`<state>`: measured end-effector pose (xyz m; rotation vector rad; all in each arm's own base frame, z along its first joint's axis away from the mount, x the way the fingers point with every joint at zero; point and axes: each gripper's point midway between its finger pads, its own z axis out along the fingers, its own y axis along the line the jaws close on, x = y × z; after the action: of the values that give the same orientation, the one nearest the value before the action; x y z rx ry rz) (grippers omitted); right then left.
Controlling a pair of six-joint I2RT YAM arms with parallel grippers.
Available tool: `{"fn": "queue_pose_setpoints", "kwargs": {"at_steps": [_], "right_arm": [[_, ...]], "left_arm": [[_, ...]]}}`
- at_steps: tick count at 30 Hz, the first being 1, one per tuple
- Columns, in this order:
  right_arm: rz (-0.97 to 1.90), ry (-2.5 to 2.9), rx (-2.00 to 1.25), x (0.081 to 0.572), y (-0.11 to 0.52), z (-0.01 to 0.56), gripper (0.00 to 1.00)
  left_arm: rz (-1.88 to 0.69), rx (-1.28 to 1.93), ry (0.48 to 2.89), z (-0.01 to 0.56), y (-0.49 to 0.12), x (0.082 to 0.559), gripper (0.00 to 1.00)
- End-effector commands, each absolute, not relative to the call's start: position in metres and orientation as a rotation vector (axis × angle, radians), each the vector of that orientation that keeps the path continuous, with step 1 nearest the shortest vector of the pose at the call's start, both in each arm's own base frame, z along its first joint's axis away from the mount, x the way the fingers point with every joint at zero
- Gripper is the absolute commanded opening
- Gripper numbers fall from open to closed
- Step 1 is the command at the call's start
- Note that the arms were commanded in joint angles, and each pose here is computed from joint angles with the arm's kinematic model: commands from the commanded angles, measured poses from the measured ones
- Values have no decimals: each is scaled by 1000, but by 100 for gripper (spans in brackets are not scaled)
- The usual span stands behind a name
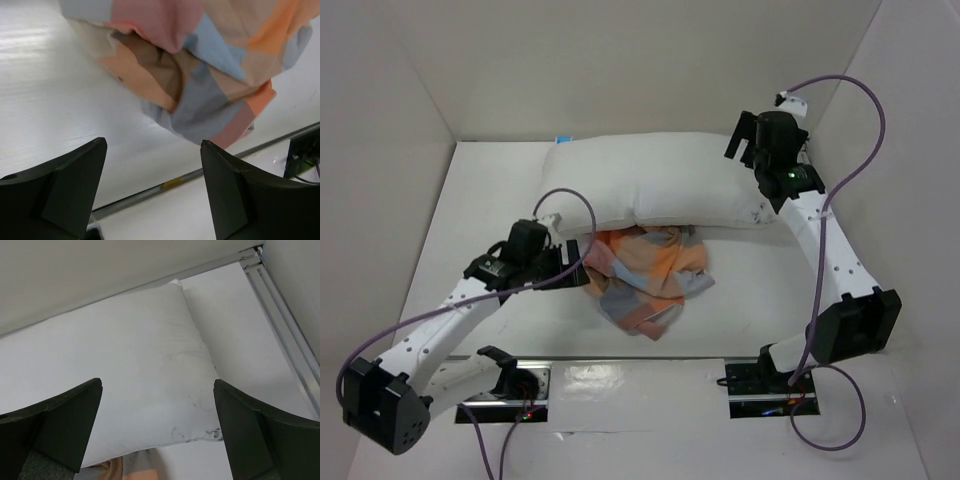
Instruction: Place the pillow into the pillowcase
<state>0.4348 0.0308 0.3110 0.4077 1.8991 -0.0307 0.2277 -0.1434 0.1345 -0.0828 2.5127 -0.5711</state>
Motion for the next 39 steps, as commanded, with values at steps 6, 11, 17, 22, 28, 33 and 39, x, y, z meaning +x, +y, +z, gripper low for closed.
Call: {"fn": "queue_pose_setpoints", "kwargs": {"at_steps": [6, 11, 17, 22, 28, 33, 39], "right_arm": [[51, 2007, 98, 443, 107, 303, 100], [60, 2130, -105, 452, 161, 267, 100], [31, 2230, -206, 478, 205, 215, 86], [25, 2282, -136, 505, 213, 176, 9], [9, 2125, 119, 526, 174, 231, 0], [-11, 1968, 288, 526, 121, 294, 0], [-125, 2036, 259, 486, 97, 265, 0]], "left_arm": [[-958, -1, 2519, 106, -227, 211, 90], [-900, 89, 2649, 69, -254, 218, 90], [-921, 97, 2672, 69, -265, 226, 3], [-936, 270, 2517, 159, -260, 225, 0], [-809, 235, 2227, 293, -216, 249, 0], [-718, 129, 1984, 403, -170, 280, 0], [-541, -301, 1852, 447, -73, 346, 0]]}}
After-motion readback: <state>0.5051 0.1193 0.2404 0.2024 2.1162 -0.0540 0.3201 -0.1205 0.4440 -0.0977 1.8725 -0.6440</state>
